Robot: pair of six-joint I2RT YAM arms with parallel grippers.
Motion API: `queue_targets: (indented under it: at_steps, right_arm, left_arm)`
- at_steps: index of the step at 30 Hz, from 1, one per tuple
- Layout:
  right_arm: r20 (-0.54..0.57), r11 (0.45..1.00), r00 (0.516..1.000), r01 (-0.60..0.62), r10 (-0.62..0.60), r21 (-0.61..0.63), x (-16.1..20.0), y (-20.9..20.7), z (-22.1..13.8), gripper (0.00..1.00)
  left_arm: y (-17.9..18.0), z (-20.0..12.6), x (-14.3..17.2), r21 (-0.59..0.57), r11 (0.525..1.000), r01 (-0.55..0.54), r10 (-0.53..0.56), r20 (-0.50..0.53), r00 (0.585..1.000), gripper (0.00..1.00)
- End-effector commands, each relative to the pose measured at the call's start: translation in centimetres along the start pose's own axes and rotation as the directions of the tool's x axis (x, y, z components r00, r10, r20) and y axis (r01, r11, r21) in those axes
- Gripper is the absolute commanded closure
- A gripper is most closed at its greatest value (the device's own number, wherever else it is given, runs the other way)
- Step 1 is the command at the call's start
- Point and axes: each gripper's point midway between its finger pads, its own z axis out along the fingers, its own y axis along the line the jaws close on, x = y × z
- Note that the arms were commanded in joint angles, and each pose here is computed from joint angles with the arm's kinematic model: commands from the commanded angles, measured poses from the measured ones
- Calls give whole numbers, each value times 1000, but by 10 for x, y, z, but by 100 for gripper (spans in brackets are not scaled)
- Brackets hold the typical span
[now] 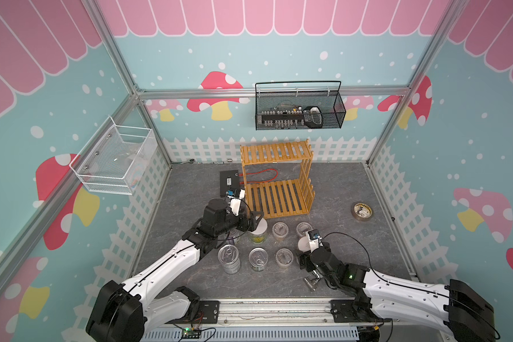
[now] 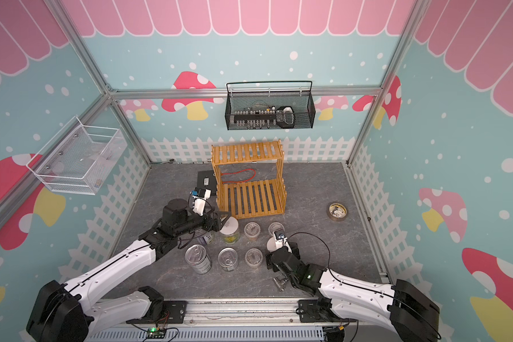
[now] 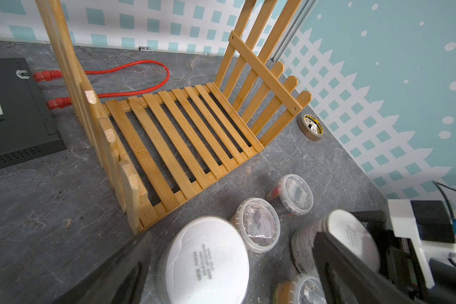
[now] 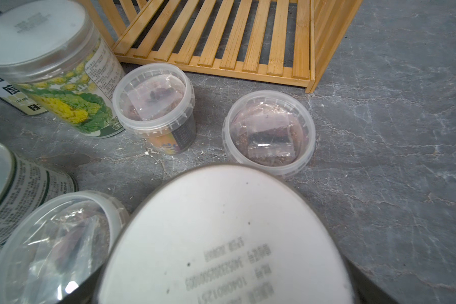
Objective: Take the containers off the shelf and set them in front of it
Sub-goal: Place the container at the center of the board.
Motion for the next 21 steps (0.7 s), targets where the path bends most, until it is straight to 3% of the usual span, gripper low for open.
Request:
queue_targets:
  at_steps: [1,10,16,21]
  right_arm:
    - [-37,1000,999,-16,17,24,7,-7,-2,33]
    - [-59,999,998,-9,11,43,13,-13,-6,28]
    - [-56,998,998,4,-1,55,10,-13,-5,9]
    - [-24,997,1000,7,-5,73,-3,-15,-9,3]
  left_arm:
    - [-2,-2,-1,3,1000,-9,9,11,1000,1]
    - [-1,-2,3,2,1000,-7,7,1,1000,1]
    - [0,-2,2,-3,1000,-10,10,5,1000,1]
    - [-1,-3,-1,-6,1000,-14,14,15,1000,1]
